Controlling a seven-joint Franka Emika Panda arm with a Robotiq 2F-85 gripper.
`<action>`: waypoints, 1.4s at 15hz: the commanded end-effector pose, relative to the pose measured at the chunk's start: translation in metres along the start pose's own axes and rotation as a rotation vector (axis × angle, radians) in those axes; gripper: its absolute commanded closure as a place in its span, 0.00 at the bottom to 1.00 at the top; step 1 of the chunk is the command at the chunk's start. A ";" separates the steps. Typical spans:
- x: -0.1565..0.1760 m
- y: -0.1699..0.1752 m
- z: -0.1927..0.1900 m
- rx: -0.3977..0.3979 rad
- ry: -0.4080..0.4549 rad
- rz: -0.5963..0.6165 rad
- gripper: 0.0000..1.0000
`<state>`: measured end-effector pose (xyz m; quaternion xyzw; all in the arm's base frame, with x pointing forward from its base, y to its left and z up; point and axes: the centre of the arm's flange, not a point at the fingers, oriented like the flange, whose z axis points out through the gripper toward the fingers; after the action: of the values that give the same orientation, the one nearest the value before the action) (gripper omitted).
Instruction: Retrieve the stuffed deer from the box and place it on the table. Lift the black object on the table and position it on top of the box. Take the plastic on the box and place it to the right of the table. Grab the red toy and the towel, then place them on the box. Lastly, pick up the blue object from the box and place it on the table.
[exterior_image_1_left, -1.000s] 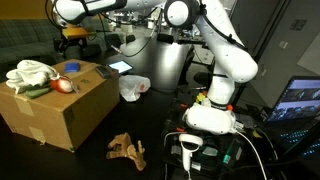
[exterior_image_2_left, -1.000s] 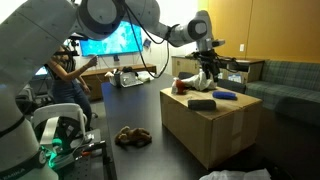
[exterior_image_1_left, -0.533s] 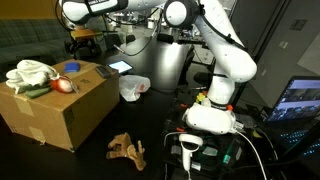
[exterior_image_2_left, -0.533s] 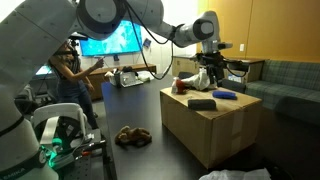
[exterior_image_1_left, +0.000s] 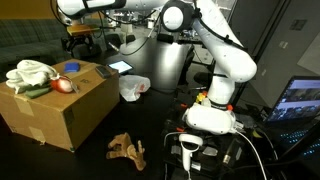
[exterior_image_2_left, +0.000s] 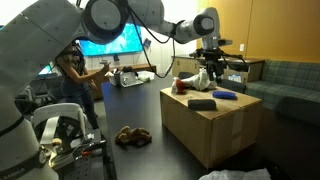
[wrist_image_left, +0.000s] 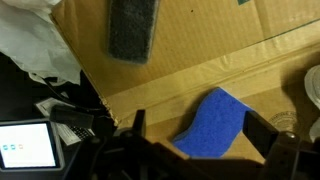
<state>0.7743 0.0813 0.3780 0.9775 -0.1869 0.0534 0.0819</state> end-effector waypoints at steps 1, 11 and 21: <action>0.036 -0.029 -0.004 0.065 0.025 -0.051 0.00; -0.001 -0.047 0.026 0.097 0.033 -0.100 0.00; -0.056 -0.020 0.050 0.112 0.129 -0.101 0.00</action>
<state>0.7952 0.1262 0.3247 0.9852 -0.1211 0.1170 0.0323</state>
